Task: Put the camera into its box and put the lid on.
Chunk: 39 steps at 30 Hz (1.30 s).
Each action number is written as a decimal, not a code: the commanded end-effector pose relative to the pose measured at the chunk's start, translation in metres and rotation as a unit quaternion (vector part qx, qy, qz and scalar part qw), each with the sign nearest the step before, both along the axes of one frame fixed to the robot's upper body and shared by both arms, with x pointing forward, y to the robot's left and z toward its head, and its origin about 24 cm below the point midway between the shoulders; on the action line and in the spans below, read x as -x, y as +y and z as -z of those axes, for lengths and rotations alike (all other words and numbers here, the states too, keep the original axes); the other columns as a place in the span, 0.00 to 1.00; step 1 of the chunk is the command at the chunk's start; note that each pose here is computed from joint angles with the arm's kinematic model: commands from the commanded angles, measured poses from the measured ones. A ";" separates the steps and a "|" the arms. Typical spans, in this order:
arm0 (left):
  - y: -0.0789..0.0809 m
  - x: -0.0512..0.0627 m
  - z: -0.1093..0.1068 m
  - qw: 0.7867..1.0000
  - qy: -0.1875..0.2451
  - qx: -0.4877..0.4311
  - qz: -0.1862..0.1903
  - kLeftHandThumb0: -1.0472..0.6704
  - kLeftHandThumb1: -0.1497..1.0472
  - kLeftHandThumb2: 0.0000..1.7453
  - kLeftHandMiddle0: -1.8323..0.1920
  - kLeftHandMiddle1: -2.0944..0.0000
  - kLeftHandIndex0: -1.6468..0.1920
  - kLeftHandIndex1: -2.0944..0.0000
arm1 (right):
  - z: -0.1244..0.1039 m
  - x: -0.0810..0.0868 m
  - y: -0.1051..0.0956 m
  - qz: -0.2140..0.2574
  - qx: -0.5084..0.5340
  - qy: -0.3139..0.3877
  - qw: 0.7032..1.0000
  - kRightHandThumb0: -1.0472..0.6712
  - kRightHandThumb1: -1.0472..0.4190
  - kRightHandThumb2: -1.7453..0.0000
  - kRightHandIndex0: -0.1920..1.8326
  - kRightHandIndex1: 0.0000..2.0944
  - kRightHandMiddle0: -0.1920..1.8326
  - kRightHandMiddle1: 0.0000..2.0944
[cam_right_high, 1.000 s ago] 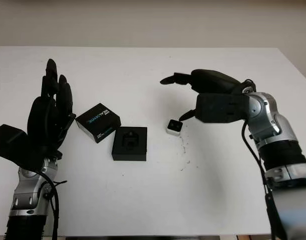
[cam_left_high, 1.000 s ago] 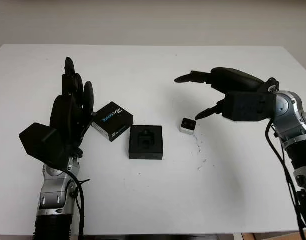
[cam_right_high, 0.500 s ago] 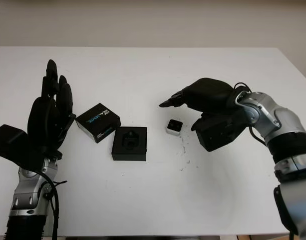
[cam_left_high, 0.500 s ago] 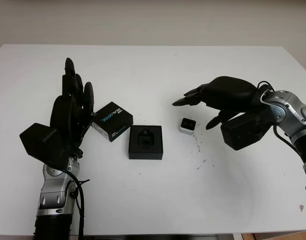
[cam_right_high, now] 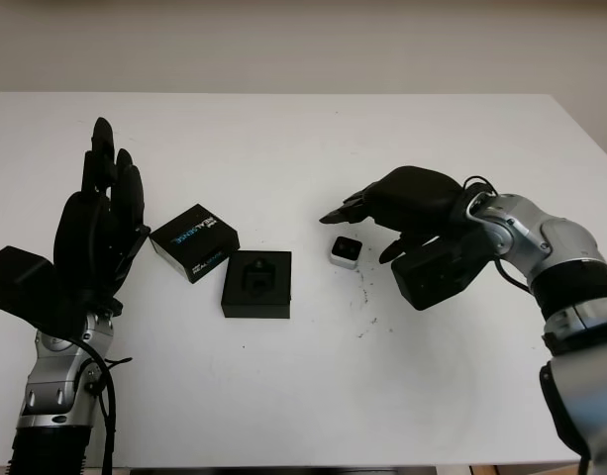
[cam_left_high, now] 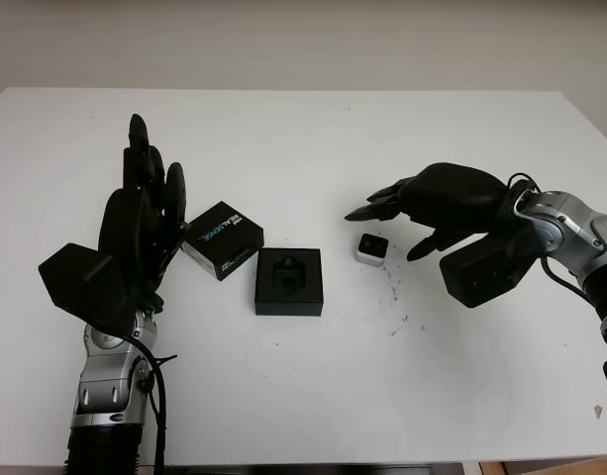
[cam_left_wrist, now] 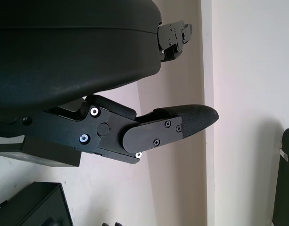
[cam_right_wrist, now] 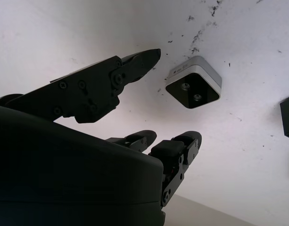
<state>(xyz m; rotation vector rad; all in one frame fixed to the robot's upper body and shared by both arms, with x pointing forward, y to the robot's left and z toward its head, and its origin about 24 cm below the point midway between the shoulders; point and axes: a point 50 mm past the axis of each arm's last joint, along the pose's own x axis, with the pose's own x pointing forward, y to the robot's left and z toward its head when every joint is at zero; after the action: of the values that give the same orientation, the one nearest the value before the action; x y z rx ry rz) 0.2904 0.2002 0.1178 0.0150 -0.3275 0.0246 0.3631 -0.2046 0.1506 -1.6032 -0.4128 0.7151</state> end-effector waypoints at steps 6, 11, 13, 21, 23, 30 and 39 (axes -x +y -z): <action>0.001 0.001 -0.002 1.000 -0.004 -0.001 -0.002 0.26 1.00 0.35 0.98 0.97 0.98 0.97 | 0.002 -0.005 0.009 -0.004 -0.008 -0.004 1.000 0.48 0.13 0.96 0.33 0.05 0.33 0.03; 0.001 0.001 -0.002 1.000 -0.004 -0.003 -0.002 0.26 1.00 0.35 0.98 0.97 0.98 0.97 | 0.005 -0.006 0.011 -0.006 -0.009 -0.002 1.000 0.47 0.12 0.97 0.33 0.05 0.34 0.04; 0.001 0.002 -0.002 1.000 -0.004 -0.001 -0.002 0.26 1.00 0.34 0.98 0.97 0.98 0.97 | 0.007 -0.006 0.011 -0.007 -0.010 -0.003 1.000 0.47 0.12 0.97 0.33 0.05 0.34 0.04; 0.001 0.002 -0.001 1.000 -0.003 -0.003 -0.002 0.26 1.00 0.34 0.99 0.97 0.98 0.97 | 0.010 -0.006 0.012 -0.010 -0.008 -0.006 1.000 0.46 0.12 0.97 0.34 0.05 0.34 0.04; 0.001 0.002 -0.001 1.000 -0.004 -0.003 -0.003 0.26 1.00 0.34 0.98 0.97 0.98 0.97 | 0.010 -0.006 0.011 -0.009 -0.006 -0.004 1.000 0.46 0.12 0.97 0.34 0.05 0.35 0.04; 0.002 0.003 -0.001 1.000 -0.005 -0.004 -0.003 0.26 1.00 0.34 0.98 0.97 0.98 0.97 | 0.012 -0.006 0.010 -0.009 -0.006 -0.007 1.000 0.46 0.11 0.97 0.36 0.06 0.39 0.06; 0.001 0.003 -0.001 1.000 -0.002 0.000 0.000 0.26 1.00 0.34 0.98 0.97 0.98 0.97 | 0.015 -0.004 0.008 -0.015 -0.018 -0.025 0.999 0.48 0.10 0.97 0.28 0.40 0.29 0.50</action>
<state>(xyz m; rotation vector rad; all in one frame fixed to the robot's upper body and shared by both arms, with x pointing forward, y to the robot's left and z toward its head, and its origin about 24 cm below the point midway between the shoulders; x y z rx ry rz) 0.2892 0.2007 0.1167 0.0130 -0.3234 0.0258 0.3656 -0.1975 0.1306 -1.5797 -0.4612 0.6933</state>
